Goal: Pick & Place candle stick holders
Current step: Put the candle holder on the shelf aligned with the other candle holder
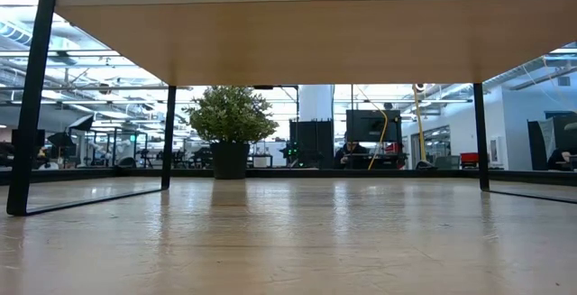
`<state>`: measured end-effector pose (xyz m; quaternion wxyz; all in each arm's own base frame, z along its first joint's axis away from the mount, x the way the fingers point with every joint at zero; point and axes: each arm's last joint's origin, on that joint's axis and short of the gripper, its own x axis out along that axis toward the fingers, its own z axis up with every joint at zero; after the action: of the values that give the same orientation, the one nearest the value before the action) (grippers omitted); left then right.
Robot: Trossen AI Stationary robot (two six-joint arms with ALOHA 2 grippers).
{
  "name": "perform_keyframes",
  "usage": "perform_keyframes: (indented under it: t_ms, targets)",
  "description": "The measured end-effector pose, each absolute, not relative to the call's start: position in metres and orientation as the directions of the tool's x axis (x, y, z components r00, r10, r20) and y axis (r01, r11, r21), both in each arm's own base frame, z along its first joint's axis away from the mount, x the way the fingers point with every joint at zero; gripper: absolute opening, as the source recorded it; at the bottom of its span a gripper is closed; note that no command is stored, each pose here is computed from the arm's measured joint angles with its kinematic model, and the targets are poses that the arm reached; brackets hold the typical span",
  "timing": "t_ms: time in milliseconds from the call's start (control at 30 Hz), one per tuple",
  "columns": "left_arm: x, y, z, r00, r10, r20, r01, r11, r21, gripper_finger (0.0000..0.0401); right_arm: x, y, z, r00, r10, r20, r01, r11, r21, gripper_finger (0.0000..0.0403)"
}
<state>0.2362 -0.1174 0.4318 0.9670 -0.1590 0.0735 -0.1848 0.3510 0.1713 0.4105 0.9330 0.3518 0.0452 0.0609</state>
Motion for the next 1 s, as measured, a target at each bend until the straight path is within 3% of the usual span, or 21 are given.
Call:
perform_keyframes:
  t_ms: [1000]
  targets:
    - [0.264, -0.096, 0.438, 0.891, -0.452, -0.05, 0.406, 0.839, -0.362, 0.0014, 0.352, 0.168, 0.412, 0.986, 0.165, -0.033, -0.105, 0.756, 0.646, 0.0153]
